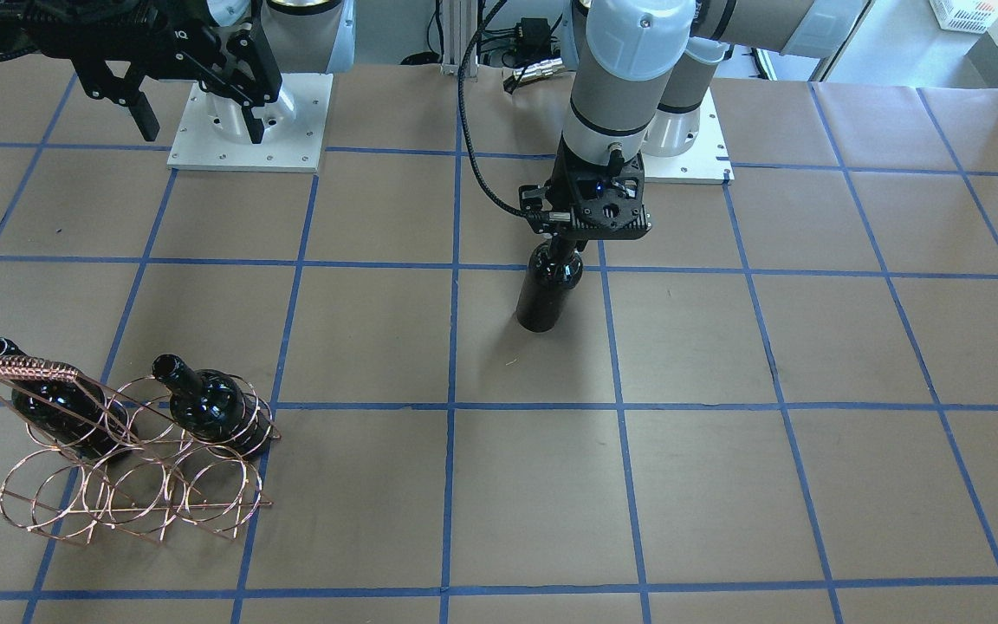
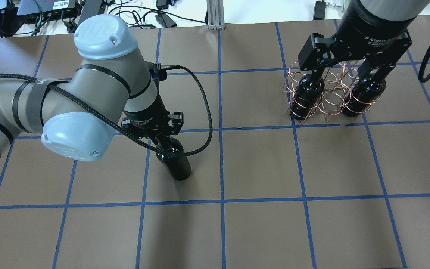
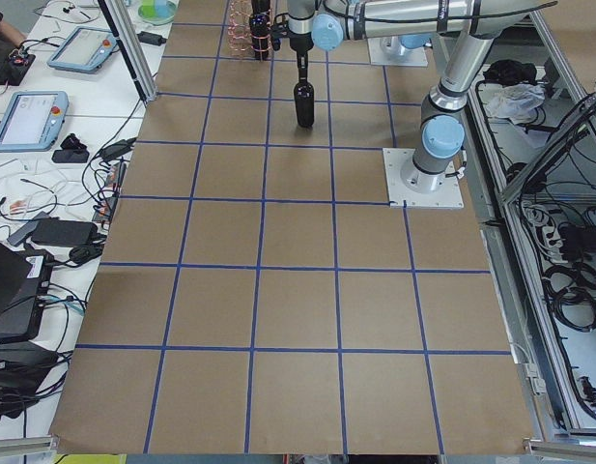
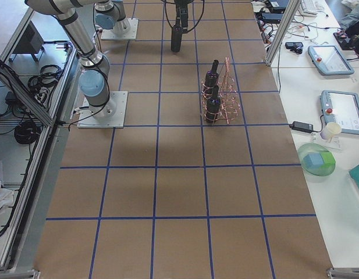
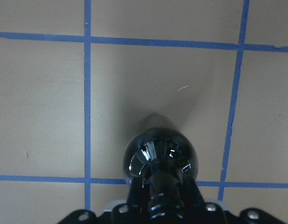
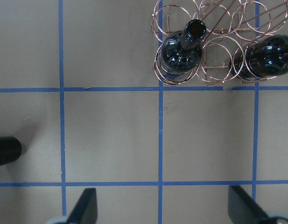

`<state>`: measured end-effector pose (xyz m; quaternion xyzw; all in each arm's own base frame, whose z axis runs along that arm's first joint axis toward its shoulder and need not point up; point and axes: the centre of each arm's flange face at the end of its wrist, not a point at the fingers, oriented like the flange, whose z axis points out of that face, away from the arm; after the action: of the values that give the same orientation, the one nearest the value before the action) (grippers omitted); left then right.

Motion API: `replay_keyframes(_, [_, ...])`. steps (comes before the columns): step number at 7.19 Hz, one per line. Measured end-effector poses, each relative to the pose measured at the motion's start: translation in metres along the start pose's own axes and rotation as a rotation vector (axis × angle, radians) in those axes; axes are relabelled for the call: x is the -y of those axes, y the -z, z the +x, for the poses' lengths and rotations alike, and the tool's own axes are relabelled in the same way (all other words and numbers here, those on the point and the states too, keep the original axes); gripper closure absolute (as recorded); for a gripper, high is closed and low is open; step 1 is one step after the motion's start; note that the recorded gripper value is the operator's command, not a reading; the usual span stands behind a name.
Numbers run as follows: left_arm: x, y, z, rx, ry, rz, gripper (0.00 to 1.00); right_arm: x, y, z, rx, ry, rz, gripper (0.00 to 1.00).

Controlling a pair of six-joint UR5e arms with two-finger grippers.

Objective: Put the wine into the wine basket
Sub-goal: 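Stand the bottle upright on the table and open the left gripper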

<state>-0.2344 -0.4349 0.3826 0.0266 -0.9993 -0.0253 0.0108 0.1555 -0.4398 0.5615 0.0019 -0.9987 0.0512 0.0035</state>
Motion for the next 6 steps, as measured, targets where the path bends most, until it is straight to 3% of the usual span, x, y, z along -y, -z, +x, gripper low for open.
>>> replay_keyframes(3, [-0.002, -0.0028, 0.0006, 0.0, -0.005, -0.022, 1.0, 0.0, 0.0, 0.0, 0.0, 0.0, 0.0, 0.0])
replay_keyframes(4, [-0.003, -0.0038, 0.0016, 0.001, -0.008, -0.028, 0.95, 0.0, 0.0, -0.0001, 0.0, 0.0, 0.0, 0.0])
replay_keyframes(5, [-0.0041, -0.0043, 0.0028, 0.002, -0.012, -0.033, 0.67, -0.0001, 0.0, -0.0002, 0.0, 0.0, 0.0, 0.0])
replay_keyframes(6, [-0.0046, -0.0045, 0.0037, 0.003, -0.014, -0.038, 0.16, -0.0001, 0.0, -0.0004, 0.0, 0.001, 0.0, 0.0])
